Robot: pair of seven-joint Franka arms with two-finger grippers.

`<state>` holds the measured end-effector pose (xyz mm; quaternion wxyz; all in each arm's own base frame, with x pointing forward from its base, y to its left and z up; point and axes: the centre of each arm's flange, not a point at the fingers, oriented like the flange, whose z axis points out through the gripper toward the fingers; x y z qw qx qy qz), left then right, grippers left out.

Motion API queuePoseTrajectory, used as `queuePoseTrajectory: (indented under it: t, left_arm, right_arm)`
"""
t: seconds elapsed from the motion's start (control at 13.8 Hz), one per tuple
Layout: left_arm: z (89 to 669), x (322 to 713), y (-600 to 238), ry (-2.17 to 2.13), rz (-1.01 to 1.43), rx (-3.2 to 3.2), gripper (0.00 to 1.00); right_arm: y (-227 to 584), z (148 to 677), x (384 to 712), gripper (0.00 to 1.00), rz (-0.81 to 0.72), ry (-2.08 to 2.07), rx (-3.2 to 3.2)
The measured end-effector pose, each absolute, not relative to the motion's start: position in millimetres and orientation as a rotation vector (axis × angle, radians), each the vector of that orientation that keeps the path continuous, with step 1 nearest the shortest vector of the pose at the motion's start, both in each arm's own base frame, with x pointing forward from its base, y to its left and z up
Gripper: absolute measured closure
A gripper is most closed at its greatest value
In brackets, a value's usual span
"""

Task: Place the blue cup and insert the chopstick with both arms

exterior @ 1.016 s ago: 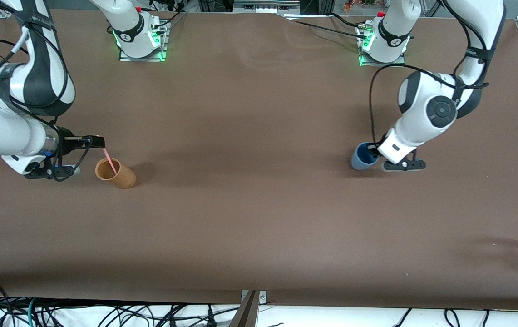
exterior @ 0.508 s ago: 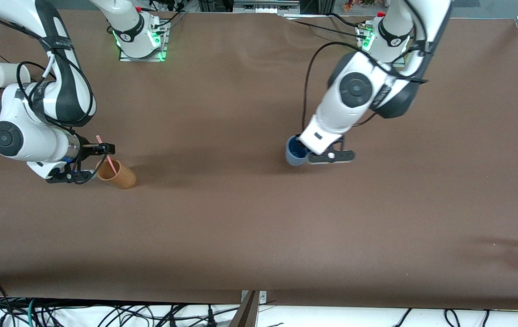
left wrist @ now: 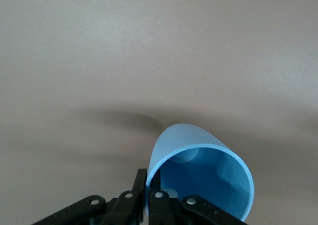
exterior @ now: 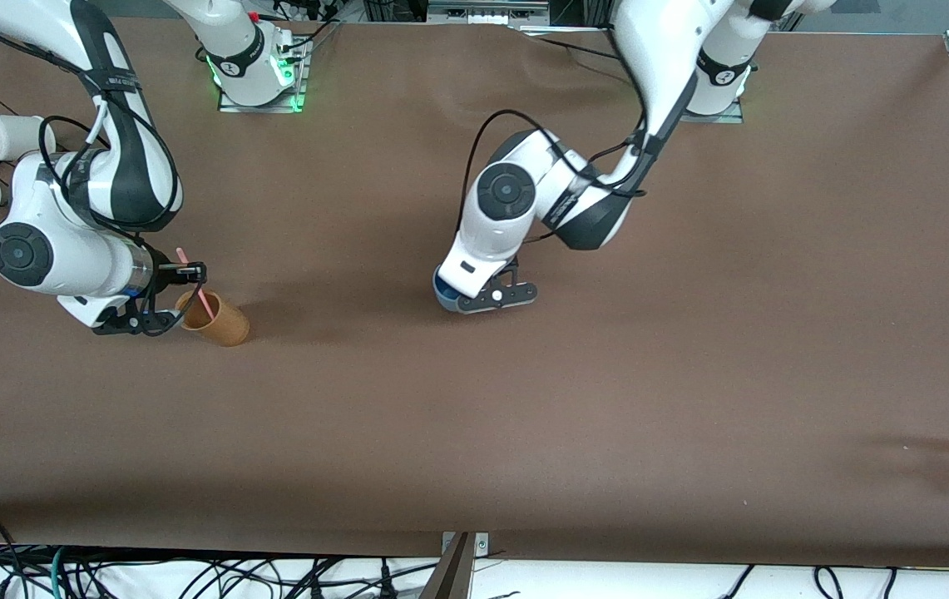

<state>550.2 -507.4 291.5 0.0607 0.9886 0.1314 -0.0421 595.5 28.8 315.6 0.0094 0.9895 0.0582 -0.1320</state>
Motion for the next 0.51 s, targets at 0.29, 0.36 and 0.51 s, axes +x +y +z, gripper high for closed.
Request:
queuePoseTrajectory:
  t: [0.29, 0.36, 0.51]
  left_arm:
    - [265.8, 549.1, -525.4, 0.499, -0.139, 2.988, 0.95]
    - [262.9, 548.0, -527.7, 0.507, -0.142, 2.988, 0.95]
    - [257.2, 547.1, -528.7, 0.532, -0.150, 2.991, 0.95]
  right_arm:
    - [34.2, 315.6, 595.3, 0.86, -0.412, 0.196, 3.088]
    - [34.2, 315.7, 595.3, 0.88, -0.411, 0.196, 3.088]
    - [34.2, 316.4, 595.7, 0.91, -0.409, 0.196, 3.088]
